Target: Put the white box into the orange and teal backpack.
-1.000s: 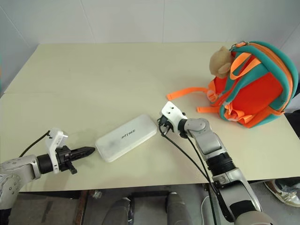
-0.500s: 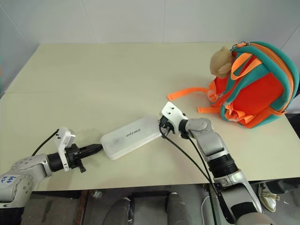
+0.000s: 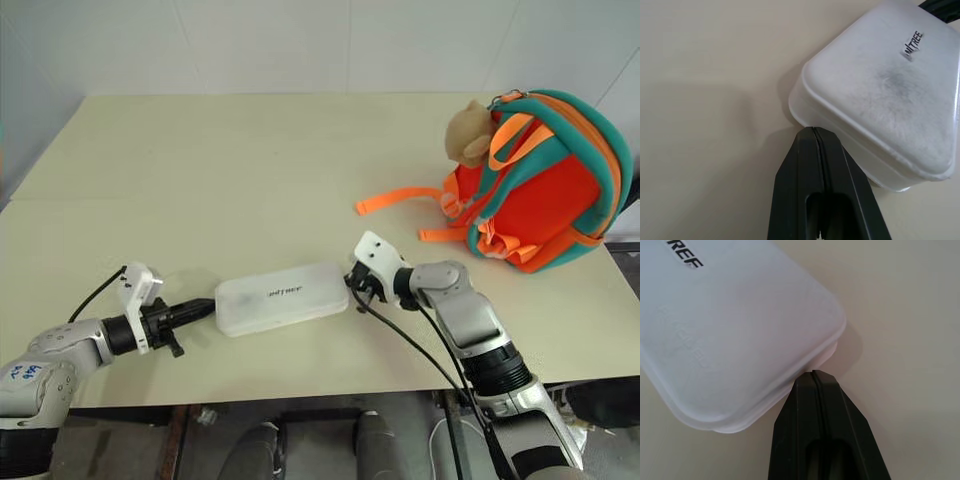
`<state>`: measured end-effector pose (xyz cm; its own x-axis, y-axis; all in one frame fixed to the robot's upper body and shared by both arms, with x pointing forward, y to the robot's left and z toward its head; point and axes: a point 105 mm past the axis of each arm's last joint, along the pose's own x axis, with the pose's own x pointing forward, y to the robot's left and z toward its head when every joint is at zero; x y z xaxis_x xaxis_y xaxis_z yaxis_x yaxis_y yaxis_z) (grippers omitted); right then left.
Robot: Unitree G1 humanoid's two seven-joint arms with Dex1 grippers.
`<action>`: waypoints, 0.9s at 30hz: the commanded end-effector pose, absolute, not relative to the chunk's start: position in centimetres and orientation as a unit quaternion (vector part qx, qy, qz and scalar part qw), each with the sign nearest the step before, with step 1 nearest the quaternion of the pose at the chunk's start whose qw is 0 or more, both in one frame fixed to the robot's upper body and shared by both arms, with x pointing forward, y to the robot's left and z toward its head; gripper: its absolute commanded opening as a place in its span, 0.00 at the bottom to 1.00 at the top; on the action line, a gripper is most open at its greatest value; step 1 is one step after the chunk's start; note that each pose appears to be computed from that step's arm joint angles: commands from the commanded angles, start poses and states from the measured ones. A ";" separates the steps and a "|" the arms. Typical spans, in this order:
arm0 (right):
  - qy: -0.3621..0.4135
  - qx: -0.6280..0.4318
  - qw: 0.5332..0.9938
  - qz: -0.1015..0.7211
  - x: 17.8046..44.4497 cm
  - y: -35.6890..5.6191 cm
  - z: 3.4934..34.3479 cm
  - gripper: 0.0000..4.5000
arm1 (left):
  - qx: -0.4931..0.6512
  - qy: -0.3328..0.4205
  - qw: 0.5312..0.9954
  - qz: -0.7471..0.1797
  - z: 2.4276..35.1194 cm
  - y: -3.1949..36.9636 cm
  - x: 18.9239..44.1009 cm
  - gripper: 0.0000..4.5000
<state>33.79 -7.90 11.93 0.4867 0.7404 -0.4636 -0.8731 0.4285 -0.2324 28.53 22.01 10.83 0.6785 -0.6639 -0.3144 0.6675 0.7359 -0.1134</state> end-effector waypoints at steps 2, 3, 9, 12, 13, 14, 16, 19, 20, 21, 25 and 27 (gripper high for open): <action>0.137 -0.236 0.805 0.526 32.2 -6.4 11.9 0.00 | 0.023 0.154 0.915 -0.373 11.9 22.5 28.5 0.00; 0.140 -0.237 0.805 0.526 32.0 -6.5 11.7 0.00 | 0.026 0.158 0.915 -0.371 11.9 22.9 28.3 0.00; 0.146 -0.240 0.808 0.518 31.9 -7.1 11.5 0.00 | 0.041 0.166 0.922 -0.348 12.5 24.7 28.4 0.00; 0.149 -0.245 0.809 0.513 32.0 -7.5 11.4 0.00 | 0.045 0.166 0.923 -0.344 13.1 25.4 28.3 0.00; 0.150 -0.246 0.809 0.512 32.0 -7.6 11.4 0.00 | 0.046 0.166 0.923 -0.343 13.2 25.6 28.3 0.00; 0.150 -0.246 0.810 0.511 32.0 -7.7 11.4 0.00 | 0.048 0.167 0.924 -0.340 13.3 25.7 28.3 0.00; 0.152 -0.246 0.812 0.507 32.0 -7.9 11.4 0.00 | 0.047 0.140 0.926 -0.348 14.7 25.5 28.6 0.00; 0.152 -0.248 0.813 0.504 32.1 -8.1 11.5 0.00 | 0.031 0.113 0.919 -0.376 16.1 23.7 29.0 0.00; 0.152 -0.249 0.813 0.504 32.1 -8.1 11.5 0.00 | 0.031 0.114 0.915 -0.387 16.0 23.0 29.1 0.00; 0.151 -0.249 0.814 0.503 32.1 -8.2 11.5 0.00 | 0.032 0.119 0.911 -0.394 15.8 22.5 29.2 0.00; 0.150 -0.249 0.816 0.500 32.2 -8.3 11.6 0.00 | 0.018 0.142 0.895 -0.423 14.2 20.7 28.9 0.00; 0.151 -0.249 0.816 0.499 32.2 -8.4 11.6 0.00 | 0.011 0.161 0.886 -0.435 13.2 19.8 28.5 0.00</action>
<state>32.36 -8.09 11.46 0.4502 0.7436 -0.4945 -0.8929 0.3758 -0.2478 29.05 20.64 13.36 0.6031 -0.7464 -0.2813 0.7501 0.6507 -0.1185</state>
